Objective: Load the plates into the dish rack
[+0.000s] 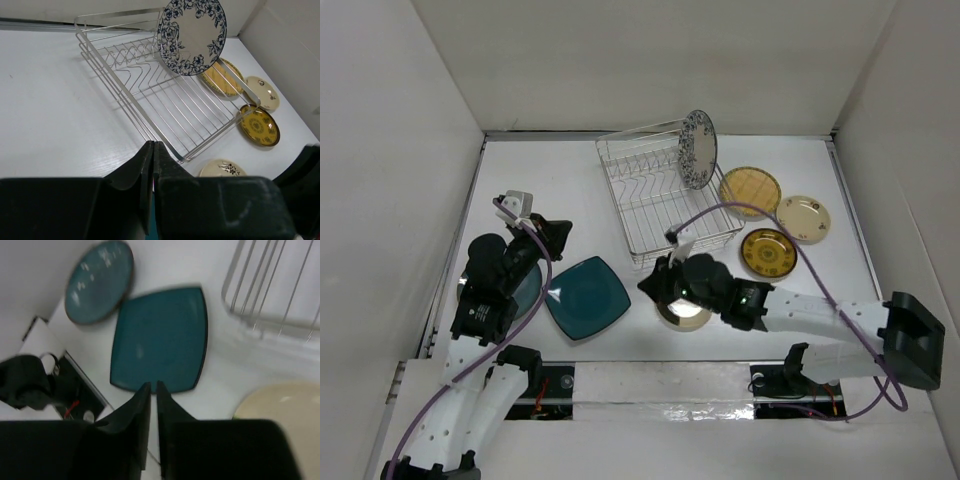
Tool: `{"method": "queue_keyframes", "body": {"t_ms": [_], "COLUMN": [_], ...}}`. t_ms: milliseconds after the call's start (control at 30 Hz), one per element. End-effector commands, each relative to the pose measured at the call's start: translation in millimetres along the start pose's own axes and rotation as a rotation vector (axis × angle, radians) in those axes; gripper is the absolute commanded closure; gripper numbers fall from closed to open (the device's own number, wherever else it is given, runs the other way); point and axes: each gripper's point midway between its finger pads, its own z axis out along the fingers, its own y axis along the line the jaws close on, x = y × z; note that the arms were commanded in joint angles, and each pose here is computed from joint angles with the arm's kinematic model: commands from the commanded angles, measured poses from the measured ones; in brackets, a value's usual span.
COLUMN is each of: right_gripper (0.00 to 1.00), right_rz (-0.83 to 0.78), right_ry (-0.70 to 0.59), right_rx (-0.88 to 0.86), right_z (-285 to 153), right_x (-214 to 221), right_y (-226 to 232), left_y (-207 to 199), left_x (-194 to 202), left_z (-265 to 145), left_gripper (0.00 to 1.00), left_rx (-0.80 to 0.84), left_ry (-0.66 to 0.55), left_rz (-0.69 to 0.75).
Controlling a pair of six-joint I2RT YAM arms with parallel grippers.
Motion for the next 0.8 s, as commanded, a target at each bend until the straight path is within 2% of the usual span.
{"method": "queue_keyframes", "body": {"t_ms": [0,33,133,200,333,633,767], "right_gripper": [0.81,0.66,0.45,0.39,0.38,0.38,0.39], "right_rz": [0.176,0.192,0.225,0.24,0.261,0.341,0.369], "right_ry": [-0.055,-0.044,-0.028,-0.017,0.017,0.041,0.097], "right_rx": [-0.051,-0.052,-0.011,0.011,0.061,0.134,0.043], "right_z": [7.7,9.8,25.7,38.5,59.6,93.1,101.9], "right_x": [12.6,22.0,41.3,54.4,77.5,99.0,115.0], "right_y": [21.3,25.8,14.3,8.1,-7.7,-44.9,-33.8], "left_y": [-4.0,-3.6,-3.4,-3.2,-3.1,-5.4,-6.2], "left_x": [-15.3,-16.3,-15.2,-15.3,-14.5,-12.9,-12.3], "left_z": [-3.1,-3.3,-3.2,-3.2,-2.6,-1.9,-1.3], "left_gripper": [1.0,1.0,1.0,1.0,1.0,1.0,1.0], "left_rx": [0.005,0.001,0.002,0.0,0.001,0.016,0.021], "left_ry": [-0.06,-0.064,-0.061,-0.061,-0.058,-0.05,-0.046], "left_rz": [0.008,0.007,0.007,0.006,0.006,0.006,0.005]}}
